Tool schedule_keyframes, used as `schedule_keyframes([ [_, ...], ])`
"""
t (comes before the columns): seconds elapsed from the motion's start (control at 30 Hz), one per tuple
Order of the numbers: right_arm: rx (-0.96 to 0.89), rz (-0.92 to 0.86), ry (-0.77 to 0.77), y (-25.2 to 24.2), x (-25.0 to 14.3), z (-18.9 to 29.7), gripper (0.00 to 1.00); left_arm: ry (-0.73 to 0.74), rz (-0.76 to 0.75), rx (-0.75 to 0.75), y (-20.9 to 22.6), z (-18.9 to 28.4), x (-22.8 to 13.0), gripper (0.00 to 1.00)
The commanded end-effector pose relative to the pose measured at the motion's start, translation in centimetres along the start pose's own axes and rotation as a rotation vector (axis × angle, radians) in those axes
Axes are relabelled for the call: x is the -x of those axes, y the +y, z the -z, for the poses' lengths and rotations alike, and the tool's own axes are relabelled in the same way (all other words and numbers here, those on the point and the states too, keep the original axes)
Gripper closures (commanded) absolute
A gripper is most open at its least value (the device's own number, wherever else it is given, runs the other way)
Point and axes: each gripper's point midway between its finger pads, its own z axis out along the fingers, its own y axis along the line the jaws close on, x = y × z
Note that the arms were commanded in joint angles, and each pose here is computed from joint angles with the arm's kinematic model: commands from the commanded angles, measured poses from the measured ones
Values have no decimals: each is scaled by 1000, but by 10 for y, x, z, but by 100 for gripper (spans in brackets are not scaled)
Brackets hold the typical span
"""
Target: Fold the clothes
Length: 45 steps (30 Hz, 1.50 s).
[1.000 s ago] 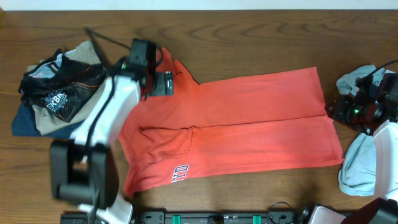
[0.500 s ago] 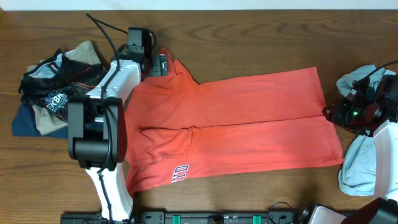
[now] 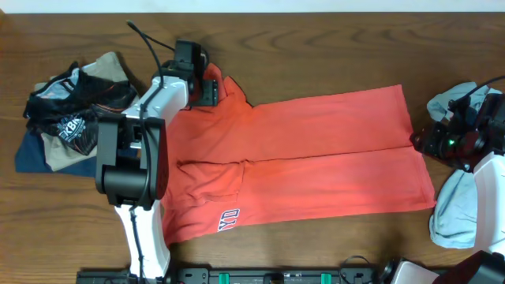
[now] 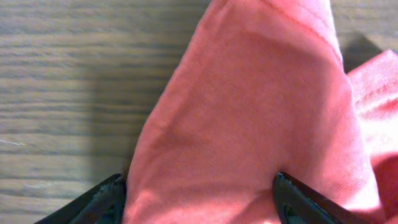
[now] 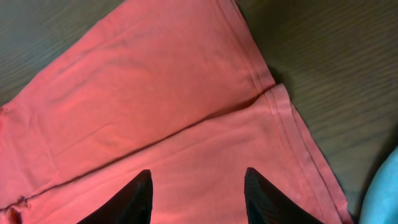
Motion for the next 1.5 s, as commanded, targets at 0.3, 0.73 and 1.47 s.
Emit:
schedule_keyframes([
  [0.3,24,54,-63,8,16,-1,63,71,80,45,6,-3,-18,94],
  [0.73,-101,243,-51,24,46,-59,49,-51,167,-79,-6,106,12,94],
  [1.47,-64,269,-276,25,134,-207,35,156,188,-39,-1,121,-44,94],
])
